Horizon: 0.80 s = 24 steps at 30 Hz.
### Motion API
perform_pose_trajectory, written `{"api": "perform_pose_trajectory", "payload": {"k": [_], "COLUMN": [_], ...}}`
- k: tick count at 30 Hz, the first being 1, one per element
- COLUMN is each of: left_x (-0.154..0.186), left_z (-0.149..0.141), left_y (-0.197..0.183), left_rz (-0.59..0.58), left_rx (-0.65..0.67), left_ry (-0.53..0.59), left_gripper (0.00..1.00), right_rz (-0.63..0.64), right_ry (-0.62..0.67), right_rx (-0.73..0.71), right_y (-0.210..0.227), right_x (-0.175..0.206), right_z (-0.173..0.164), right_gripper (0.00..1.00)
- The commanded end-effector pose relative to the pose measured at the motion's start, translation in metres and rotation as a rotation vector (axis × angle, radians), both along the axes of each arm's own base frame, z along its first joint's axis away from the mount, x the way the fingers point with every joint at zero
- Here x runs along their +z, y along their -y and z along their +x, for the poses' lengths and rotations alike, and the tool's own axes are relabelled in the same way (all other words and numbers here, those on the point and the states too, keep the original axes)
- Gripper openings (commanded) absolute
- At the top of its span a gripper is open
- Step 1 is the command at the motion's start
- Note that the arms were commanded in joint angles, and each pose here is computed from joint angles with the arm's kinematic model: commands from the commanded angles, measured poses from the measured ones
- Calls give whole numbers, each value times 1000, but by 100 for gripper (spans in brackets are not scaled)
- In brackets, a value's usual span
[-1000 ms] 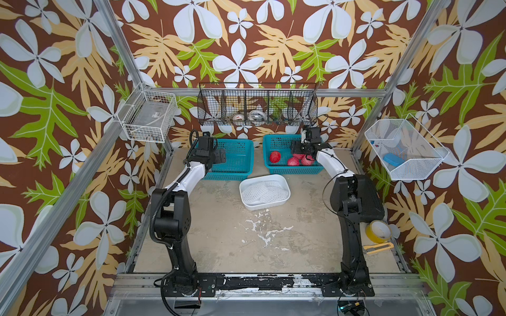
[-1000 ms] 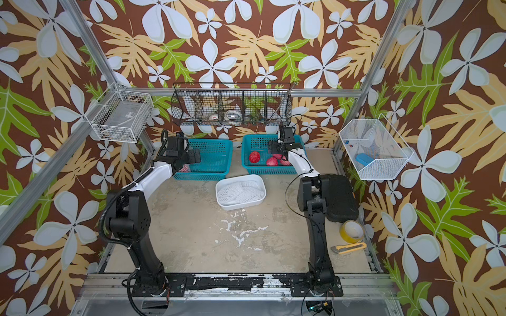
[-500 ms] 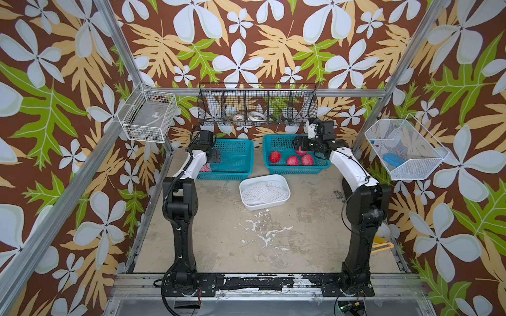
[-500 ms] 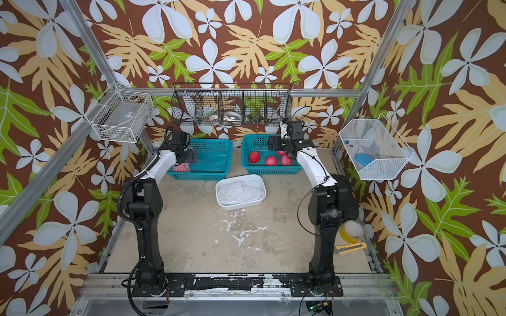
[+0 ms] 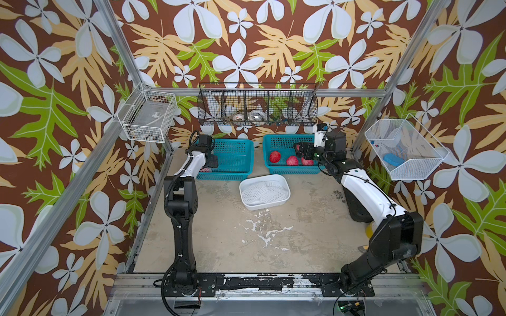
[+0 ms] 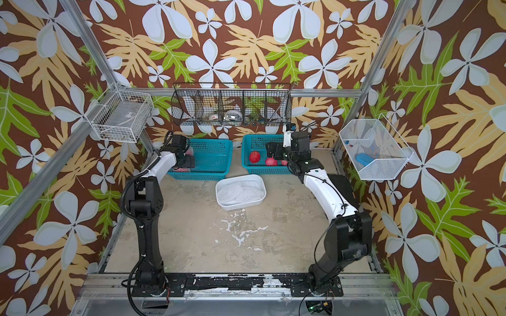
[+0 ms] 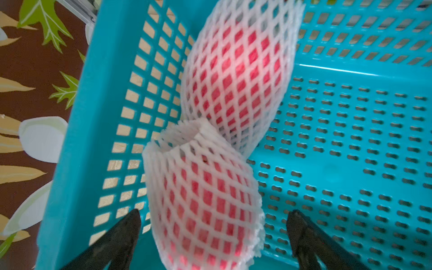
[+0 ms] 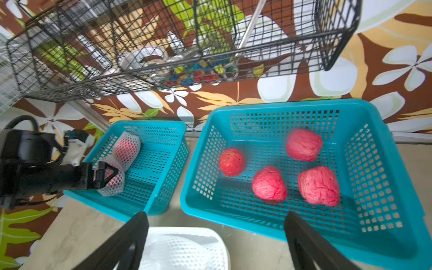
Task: Remove foam nets from apples
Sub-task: Pick up the apple from the basket.
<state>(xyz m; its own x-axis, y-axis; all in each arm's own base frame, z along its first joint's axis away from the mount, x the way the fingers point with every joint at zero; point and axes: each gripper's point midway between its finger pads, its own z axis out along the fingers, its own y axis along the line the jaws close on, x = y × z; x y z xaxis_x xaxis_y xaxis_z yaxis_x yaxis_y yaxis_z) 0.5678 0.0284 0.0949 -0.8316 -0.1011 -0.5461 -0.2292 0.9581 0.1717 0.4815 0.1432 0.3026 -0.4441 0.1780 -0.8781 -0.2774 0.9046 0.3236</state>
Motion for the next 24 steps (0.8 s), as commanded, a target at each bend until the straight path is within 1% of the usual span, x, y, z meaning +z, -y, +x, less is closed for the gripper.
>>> {"api": "perform_pose_trajectory", "payload": {"k": [1,3,5,8,11,13,16,19,23,24], "left_x": [-5,-9,-14,-25,-35,-39,-41,-40,-39,-39], "left_z": [4,8,10,12,11,12,13,14,14,14], "left_y": [-6,-7,-9,-10,-12,-11,-10,-8,-9,-9], "left_rz": [3,12,15,8,2,-4,-7,-14,-6,-5], "left_rx": [6,8,10,12,20,19,14,2,-4,-6], "left_ry": [-10,-14,-19,-35,-49,-51,-45,-41,-37,-38], "left_gripper": [100,100,100,100,100,99,97,89,88,86], "right_rz": [89,103,91,124,146,128,98,109,116,115], "right_ry": [46,68,89,129,164,165,141,127,111,104], "right_rx": [7,66,81,124,149,157,149,160,173,174], "right_y": [-11,-26,-32,-37,-38,-37,-36,-40,-43,-44], "right_x": [13,12,10,5,-5,-11,-19,-24,-31,-33], "right_z": [-20,-46,-67,-97,-116,-119,-115,-113,-112,-111], "right_gripper": [92,92,92,92,92,92,92,92,92,92]}}
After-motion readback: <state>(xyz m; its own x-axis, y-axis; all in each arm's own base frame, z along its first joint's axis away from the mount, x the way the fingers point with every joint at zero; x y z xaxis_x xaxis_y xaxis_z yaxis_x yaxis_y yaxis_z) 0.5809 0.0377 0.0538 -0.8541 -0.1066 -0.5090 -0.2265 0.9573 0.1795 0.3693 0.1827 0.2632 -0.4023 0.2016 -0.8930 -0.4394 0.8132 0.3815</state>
